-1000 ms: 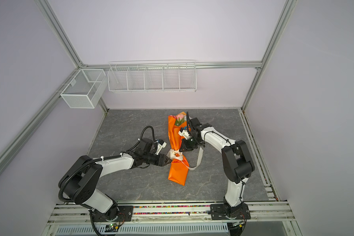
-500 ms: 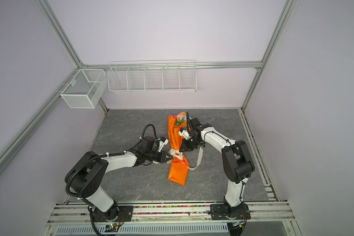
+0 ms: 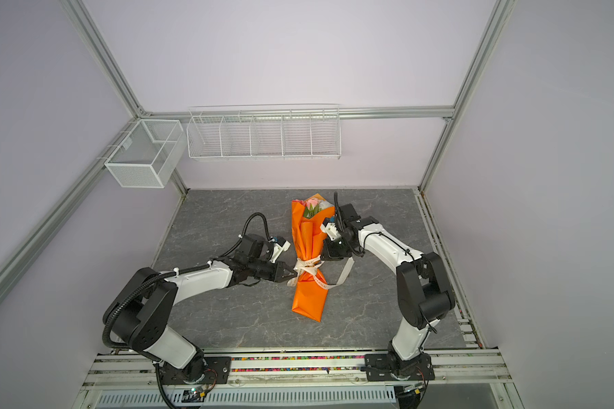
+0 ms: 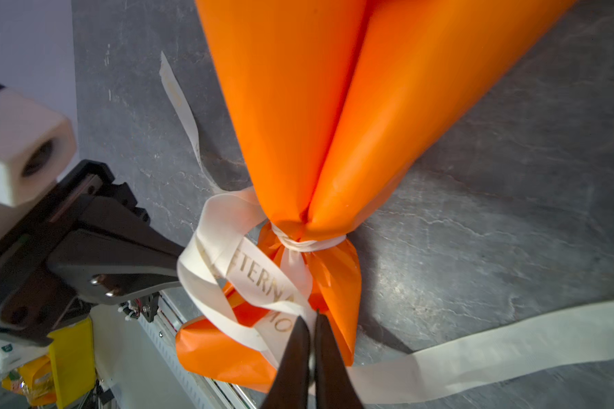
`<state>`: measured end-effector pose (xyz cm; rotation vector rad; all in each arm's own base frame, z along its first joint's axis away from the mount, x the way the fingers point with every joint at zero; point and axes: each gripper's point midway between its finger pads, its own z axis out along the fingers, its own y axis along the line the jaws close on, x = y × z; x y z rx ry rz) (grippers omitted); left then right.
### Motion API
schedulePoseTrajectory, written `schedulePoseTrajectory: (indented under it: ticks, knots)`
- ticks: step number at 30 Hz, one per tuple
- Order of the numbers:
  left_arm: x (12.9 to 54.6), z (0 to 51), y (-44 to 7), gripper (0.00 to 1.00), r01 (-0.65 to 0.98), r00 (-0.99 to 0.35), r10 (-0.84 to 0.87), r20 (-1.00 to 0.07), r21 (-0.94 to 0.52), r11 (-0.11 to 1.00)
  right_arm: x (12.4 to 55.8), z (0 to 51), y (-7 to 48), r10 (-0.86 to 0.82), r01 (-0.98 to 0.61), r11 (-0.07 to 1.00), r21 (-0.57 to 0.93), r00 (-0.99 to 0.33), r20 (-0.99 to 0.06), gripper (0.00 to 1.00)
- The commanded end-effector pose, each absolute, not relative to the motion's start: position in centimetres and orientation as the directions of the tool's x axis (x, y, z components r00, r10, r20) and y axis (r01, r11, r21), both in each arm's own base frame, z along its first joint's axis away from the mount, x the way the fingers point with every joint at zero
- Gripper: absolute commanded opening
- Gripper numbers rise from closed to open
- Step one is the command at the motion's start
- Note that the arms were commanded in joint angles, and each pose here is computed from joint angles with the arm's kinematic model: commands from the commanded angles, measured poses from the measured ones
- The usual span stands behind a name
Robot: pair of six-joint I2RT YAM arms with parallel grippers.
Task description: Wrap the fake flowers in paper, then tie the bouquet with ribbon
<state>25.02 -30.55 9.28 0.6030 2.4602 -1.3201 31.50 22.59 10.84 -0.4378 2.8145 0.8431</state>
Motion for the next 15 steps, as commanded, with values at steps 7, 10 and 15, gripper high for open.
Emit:
schedulePoseTrajectory:
  ticks: [7,10,15]
  knots:
    - [24.0,9.2,-29.9,0.00,0.326,-0.942,0.225,-0.247,-0.830,0.453,32.5,9.4,19.7,-0.128,-0.231,0.880,0.414,-0.957,-0.261,0.07]
    - [25.0,9.6,-28.7,0.00,0.303,-0.953,0.174,-0.249,-0.820,0.486,32.6,8.9,19.3,-0.120,-0.219,0.893,0.394,-0.958,-0.262,0.07]
    - [25.9,9.9,-27.4,0.00,0.321,-0.947,0.178,-0.268,-0.782,0.534,32.6,7.7,18.7,-0.106,-0.196,0.908,0.371,-0.963,-0.249,0.07]
